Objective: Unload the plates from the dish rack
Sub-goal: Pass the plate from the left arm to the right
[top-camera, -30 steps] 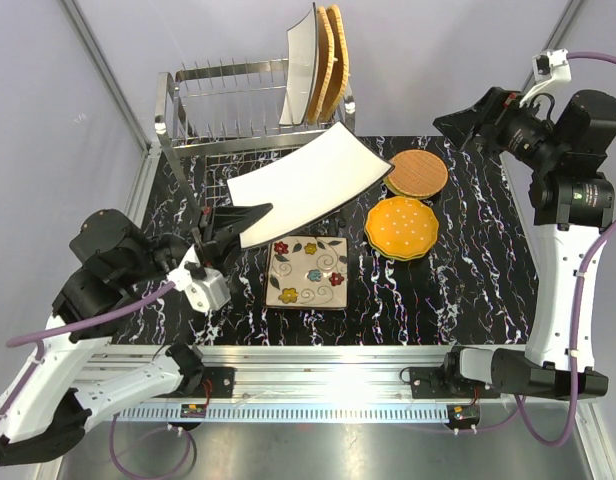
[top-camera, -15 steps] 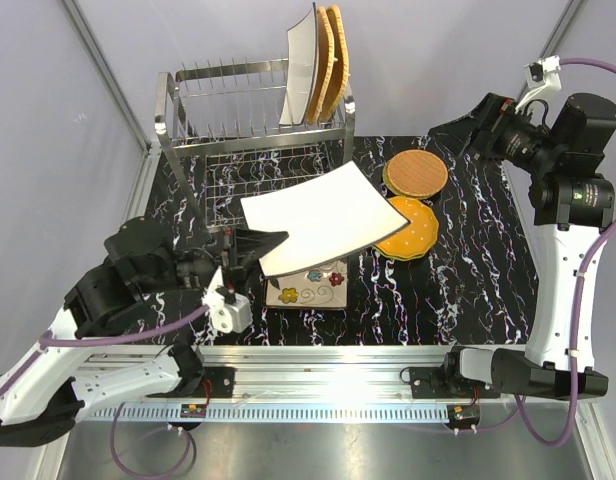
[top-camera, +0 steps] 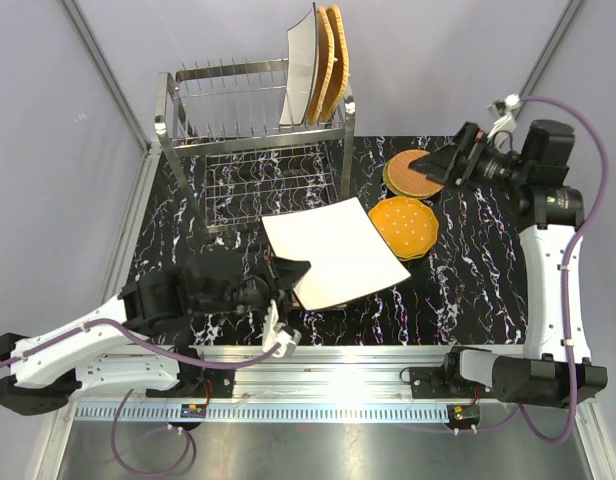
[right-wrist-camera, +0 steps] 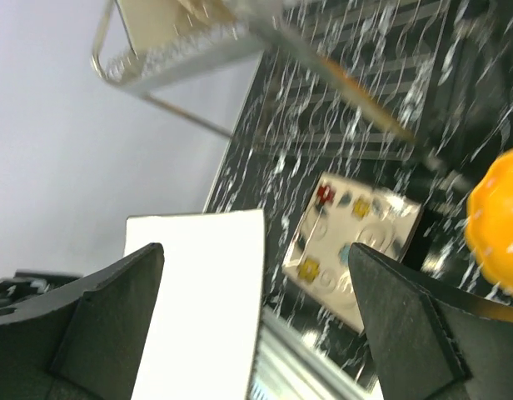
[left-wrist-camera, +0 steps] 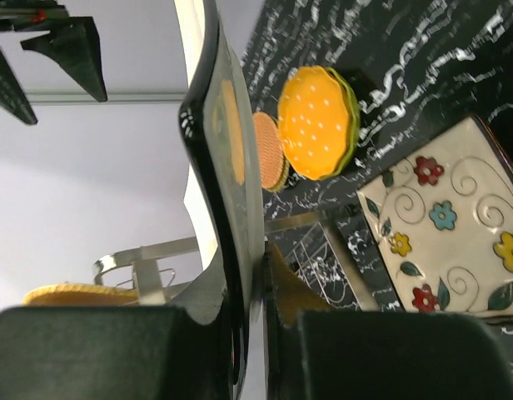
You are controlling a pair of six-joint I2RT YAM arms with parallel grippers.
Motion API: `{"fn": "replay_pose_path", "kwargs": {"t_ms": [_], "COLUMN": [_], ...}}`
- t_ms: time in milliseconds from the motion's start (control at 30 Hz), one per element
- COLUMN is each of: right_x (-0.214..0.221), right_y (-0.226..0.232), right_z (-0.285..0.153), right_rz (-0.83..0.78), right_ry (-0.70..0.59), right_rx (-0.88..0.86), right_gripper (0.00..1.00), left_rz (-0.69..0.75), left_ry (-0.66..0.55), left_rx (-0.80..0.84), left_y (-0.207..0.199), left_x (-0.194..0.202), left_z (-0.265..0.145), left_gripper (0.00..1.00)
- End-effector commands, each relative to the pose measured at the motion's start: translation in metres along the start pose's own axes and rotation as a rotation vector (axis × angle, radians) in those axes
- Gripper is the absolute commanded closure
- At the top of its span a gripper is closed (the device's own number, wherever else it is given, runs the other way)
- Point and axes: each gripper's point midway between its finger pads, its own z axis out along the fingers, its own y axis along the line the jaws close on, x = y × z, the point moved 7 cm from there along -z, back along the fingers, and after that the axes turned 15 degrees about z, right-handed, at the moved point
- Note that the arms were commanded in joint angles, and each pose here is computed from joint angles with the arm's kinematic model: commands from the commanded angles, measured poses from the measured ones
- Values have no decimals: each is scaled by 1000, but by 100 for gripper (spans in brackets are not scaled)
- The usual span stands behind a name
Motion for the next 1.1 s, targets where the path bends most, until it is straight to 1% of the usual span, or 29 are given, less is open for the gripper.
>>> {"fn": "replay_pose_path", "kwargs": {"t_ms": [0,33,100,133,267,533,667,767,800,833,867,900,933,967,1000,1067], "right_x": [33,40,61,67,89,116,120,118,117,117,118,117,117,118,118,118], "right_y": [3,2,-2,-4,-23,-35,-35,-32,-31,-31,-30,-30,-30,-29,-28,-26], "right_z": [3,6,13,15,26,40,44,47,48,48,48,49,49,48,48,47], "right_rz": [64,70,90,99,191,244,267,284,281,300,306,304,323,324,317,319], "right_ry": [125,148,215,236,322,422,451,467,467,475,488,488,496,506,510,515], "right_rx": [-71,-73,-80,-81,-69,-93,-122,-149,-164,-167,-177,-188,-188,-200,-211,-222], "right_gripper": [0,0,1,0,0,2,6,16,27,32,40,55,61,65,73,82], "left_rz": [143,162,170,169,155,132,130,129,123,118,117,112,110,108,100,95], "left_ry": [160,181,210,221,246,271,270,271,272,272,272,272,273,276,275,277], "left_rx": [-299,-333,-331,-370,-399,-418,-405,-388,-407,-406,-404,-408,-406,-406,-409,-406], "left_y": [53,56,47,51,48,49,50,48,51,51,50,50,49,49,48,46], "left_x": [9,9,10,11,13,14,14,15,15,15,15,16,16,16,16,16], "left_z": [-10,-8,0,-1,4,16,25,32,32,33,34,35,35,36,36,37], "left_gripper": [100,100,100,100,100,100,100,100,100,100,100,100,100,100,100,100]}}
